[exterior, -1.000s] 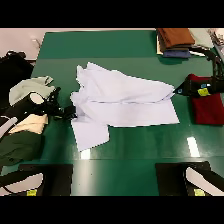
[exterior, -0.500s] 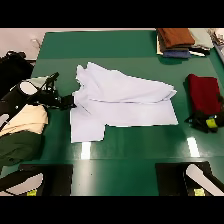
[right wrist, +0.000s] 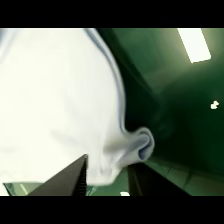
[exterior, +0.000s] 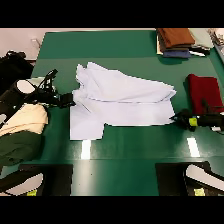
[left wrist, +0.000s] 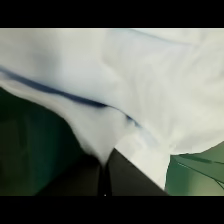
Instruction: Fold the shirts.
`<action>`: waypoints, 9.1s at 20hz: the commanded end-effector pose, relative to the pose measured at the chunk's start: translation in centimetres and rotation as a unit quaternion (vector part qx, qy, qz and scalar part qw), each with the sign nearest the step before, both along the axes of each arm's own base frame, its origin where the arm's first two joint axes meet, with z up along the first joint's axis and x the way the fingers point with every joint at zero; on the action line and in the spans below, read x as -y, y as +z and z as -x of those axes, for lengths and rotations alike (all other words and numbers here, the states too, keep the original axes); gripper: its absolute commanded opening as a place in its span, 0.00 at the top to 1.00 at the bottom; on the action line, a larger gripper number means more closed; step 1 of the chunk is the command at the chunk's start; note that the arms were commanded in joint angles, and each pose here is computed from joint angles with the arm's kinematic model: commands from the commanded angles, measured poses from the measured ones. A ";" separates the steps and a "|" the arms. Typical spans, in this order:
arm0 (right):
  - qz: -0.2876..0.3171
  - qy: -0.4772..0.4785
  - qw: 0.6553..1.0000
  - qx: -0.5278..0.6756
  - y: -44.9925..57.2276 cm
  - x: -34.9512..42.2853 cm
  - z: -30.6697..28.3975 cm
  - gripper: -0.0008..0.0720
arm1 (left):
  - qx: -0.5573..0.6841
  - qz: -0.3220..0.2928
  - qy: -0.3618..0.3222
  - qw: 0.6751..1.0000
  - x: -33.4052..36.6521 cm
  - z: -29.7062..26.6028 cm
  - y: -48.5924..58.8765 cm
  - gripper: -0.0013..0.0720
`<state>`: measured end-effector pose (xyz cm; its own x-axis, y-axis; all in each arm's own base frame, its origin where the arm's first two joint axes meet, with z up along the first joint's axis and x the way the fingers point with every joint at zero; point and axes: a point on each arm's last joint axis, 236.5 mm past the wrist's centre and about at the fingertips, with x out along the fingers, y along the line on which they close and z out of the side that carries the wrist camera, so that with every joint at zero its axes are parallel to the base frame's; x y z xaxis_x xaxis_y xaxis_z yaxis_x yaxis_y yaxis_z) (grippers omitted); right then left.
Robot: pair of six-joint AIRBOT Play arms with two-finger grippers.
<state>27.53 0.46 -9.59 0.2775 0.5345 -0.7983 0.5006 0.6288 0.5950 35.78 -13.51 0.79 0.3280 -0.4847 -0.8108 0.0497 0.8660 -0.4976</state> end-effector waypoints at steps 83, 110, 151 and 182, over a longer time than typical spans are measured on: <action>0.204 0.109 0.964 0.132 13.7 2.6 -3.0 0.53 | -0.183 -0.014 0.020 0.983 0.3 15.9 -7.5 0.30; 0.037 -0.026 0.999 -0.027 -0.3 4.3 3.3 0.58 | -0.092 -0.016 -0.038 0.995 5.7 14.1 -5.2 0.95; -0.012 0.144 0.989 0.028 2.8 5.6 -9.5 0.27 | 0.074 -0.035 0.021 0.996 5.2 -4.3 2.3 0.95; -0.034 0.362 0.849 0.384 32.9 -25.3 -9.9 0.97 | 0.057 -0.014 -0.119 0.991 20.6 -8.9 0.4 0.95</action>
<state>38.70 22.24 22.41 0.3131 0.7972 -0.5161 -0.5098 0.5996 0.6169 43.19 -37.29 -1.90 0.2612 -0.5695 -0.7794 0.2975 0.8156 -0.4963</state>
